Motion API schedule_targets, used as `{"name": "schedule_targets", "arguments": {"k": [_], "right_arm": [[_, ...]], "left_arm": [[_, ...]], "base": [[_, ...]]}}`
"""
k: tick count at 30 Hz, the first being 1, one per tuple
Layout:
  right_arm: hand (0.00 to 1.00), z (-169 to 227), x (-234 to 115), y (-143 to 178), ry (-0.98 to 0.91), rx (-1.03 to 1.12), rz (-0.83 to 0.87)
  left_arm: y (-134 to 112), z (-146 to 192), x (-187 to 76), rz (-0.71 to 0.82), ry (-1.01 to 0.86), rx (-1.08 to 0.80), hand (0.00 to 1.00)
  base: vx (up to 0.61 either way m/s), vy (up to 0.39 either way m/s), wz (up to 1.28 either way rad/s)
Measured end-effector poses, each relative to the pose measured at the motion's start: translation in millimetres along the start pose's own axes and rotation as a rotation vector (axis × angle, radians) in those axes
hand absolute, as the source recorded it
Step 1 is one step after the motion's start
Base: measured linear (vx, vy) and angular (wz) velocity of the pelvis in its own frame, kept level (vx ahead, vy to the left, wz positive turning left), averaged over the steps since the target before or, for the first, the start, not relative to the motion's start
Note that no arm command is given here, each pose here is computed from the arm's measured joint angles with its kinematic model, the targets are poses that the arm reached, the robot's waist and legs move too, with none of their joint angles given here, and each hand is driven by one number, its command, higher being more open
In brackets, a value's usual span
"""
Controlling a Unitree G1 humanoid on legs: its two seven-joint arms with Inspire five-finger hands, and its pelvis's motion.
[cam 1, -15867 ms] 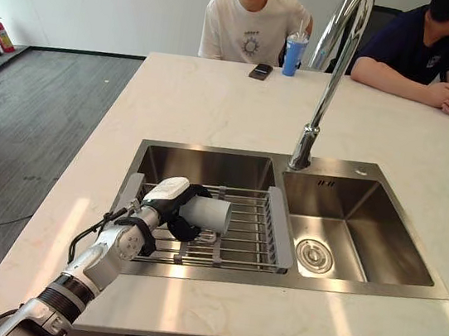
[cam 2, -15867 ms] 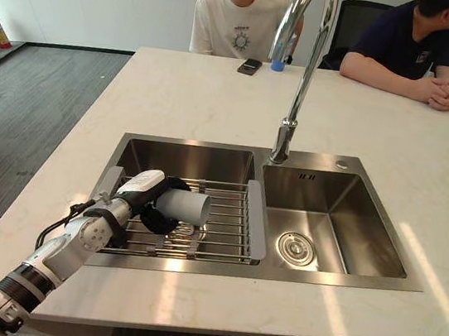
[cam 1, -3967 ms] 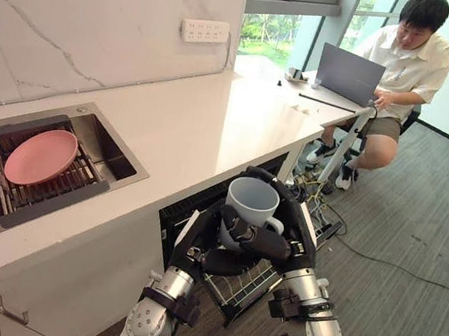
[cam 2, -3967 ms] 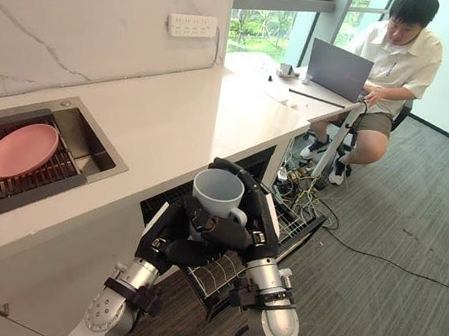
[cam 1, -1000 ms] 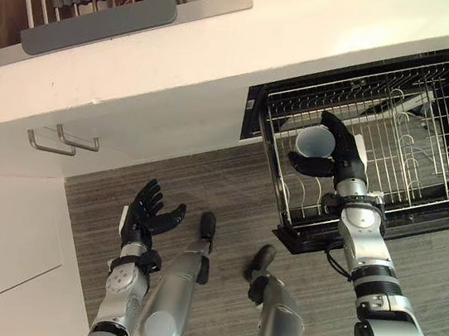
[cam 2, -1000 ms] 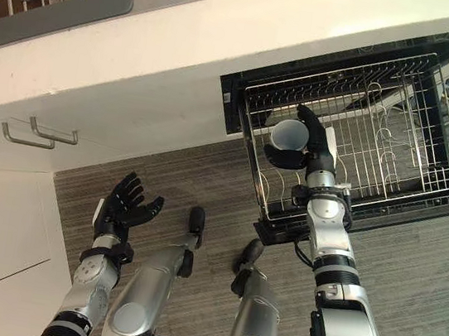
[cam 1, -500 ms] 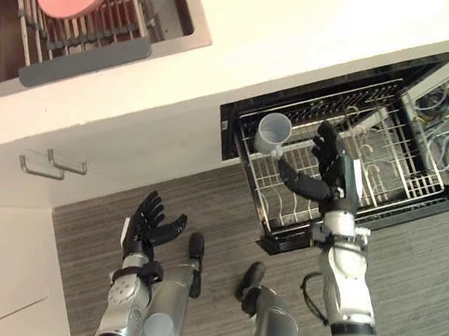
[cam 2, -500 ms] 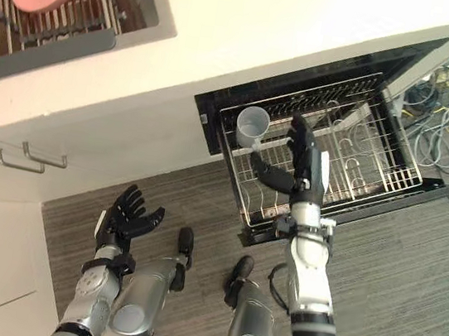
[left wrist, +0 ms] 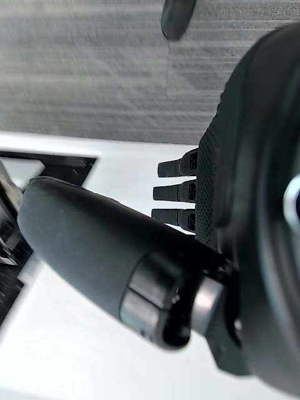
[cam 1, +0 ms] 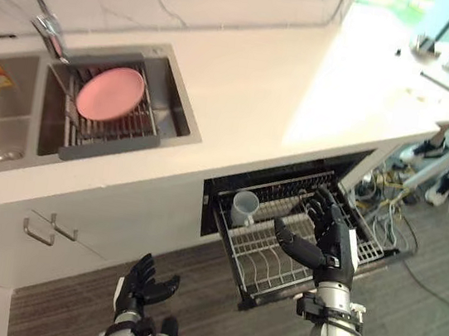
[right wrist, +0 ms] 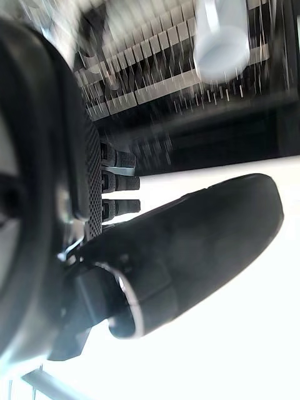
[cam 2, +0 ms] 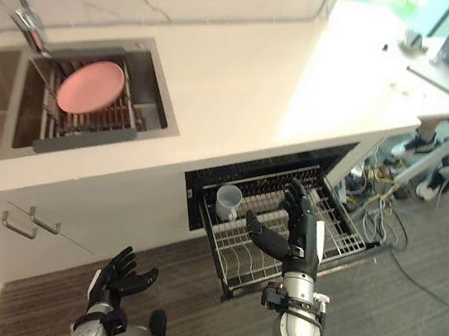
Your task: Walk over to the sink, pick up the cup, carry it to the dishwasher, place the cup inside the dishwasher, then close the dishwasher door
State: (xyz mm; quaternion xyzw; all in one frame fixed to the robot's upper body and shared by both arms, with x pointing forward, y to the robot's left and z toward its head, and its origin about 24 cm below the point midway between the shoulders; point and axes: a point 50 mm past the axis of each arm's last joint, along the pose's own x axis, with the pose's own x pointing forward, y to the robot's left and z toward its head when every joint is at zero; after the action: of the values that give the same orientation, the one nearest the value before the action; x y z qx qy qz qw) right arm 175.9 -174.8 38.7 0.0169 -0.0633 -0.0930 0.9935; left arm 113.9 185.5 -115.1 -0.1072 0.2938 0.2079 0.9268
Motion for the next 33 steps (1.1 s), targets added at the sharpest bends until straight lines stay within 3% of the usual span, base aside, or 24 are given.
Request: {"name": "schedule_targets", "arguments": {"k": [7, 13, 18, 23, 29, 30, 33], "right_arm": [[0.9, 25.1, -2.0, -10.6, -0.135, -0.001, -0.071], [0.9, 21.9, -2.1, -12.5, -0.124, -0.026, -0.038], [0.9, 13.7, 1.1, 2.9, -0.096, -0.005, 0.051], [0.9, 21.4, 4.0, -0.3, -0.151, -0.007, 0.024], [0.9, 22.9, 15.2, -19.2, -0.133, -0.04, -0.104], [0.9, 1.6, 11.7, -35.1, 0.005, -0.048, -0.099], [0.9, 1.6, 11.7, -35.1, 0.005, -0.048, -0.099]], "left_arm": [[13.8, -13.0, -16.0, 0.019, 0.026, 0.055, 0.9], [12.4, -20.9, -22.9, -0.026, 0.059, 0.091, 0.9], [10.1, -4.1, -15.9, -0.038, 0.004, 0.077, 0.9], [-3.9, 7.1, -13.2, -0.098, -0.05, 0.074, 0.9], [-10.4, -2.2, -18.0, -0.124, -0.013, 0.074, 0.9], [-5.3, -9.0, -17.2, -0.127, 0.022, 0.104, 0.9], [-5.3, -9.0, -17.2, -0.127, 0.022, 0.104, 0.9]], "base": [[0.03, 0.083, 0.67], [0.02, 0.133, 0.59], [0.07, 0.051, 0.82], [0.05, -0.108, 1.04], [0.13, -0.07, 0.34], [0.0, 0.0, 0.0], [0.0, 0.0, 0.0]]}}
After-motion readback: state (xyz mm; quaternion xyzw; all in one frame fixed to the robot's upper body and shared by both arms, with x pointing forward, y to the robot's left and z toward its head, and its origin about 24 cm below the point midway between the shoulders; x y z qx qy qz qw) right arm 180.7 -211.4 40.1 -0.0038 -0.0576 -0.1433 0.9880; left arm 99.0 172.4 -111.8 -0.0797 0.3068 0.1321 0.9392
